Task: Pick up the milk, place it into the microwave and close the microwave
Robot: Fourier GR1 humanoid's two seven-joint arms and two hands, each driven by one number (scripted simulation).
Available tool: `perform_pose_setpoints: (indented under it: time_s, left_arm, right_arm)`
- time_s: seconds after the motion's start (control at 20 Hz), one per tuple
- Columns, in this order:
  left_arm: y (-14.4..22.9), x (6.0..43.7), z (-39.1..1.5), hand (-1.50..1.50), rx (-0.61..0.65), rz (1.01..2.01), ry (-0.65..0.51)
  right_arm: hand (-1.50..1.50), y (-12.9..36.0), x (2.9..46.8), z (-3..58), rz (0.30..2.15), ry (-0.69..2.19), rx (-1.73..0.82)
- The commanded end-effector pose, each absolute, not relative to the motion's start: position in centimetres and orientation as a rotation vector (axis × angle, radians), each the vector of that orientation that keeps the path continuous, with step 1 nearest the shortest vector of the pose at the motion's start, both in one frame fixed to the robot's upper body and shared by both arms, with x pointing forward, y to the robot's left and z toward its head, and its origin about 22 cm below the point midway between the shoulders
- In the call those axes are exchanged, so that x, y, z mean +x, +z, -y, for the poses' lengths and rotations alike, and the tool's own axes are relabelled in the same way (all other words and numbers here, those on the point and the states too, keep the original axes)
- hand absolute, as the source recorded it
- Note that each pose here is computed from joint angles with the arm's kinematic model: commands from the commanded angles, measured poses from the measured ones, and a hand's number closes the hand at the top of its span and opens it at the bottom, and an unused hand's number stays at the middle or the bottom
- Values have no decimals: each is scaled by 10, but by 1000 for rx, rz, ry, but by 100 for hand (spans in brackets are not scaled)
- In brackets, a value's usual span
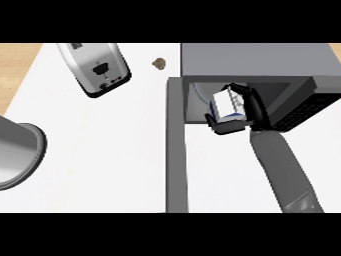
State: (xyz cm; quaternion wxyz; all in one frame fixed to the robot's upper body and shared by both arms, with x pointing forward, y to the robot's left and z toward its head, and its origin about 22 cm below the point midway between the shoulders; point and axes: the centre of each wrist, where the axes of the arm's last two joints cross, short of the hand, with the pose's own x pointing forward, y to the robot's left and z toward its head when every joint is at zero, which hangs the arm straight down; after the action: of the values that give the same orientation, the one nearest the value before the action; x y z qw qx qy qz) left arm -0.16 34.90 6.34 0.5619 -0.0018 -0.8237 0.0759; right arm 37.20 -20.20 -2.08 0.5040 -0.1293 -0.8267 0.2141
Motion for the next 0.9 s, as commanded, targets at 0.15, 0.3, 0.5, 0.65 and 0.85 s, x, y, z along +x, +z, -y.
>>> perform_pose_setpoints:
  time_s: [0.15, 0.3, 0.5, 0.65, 0.85]
  left_arm:
    - [66, 6, -347, -150, -9, 1932, 175]
    - [55, 1, -369, -150, -4, 1940, 153]
    - [52, 23, -364, -150, -44, 1920, 154]
    - [48, 39, -356, -150, -45, 1920, 143]
    - [39, 47, -358, -150, -71, 1919, 129]
  right_arm:
    - [150, -1, 398, 176, 1923, 540, -322]
    - [150, 30, 422, 190, 1901, 550, -443]
    - [150, 35, 433, 184, 1866, 530, -550]
    - [150, 36, 436, 193, 1824, 518, -665]
    - [150, 40, 440, 195, 1788, 344, -742]
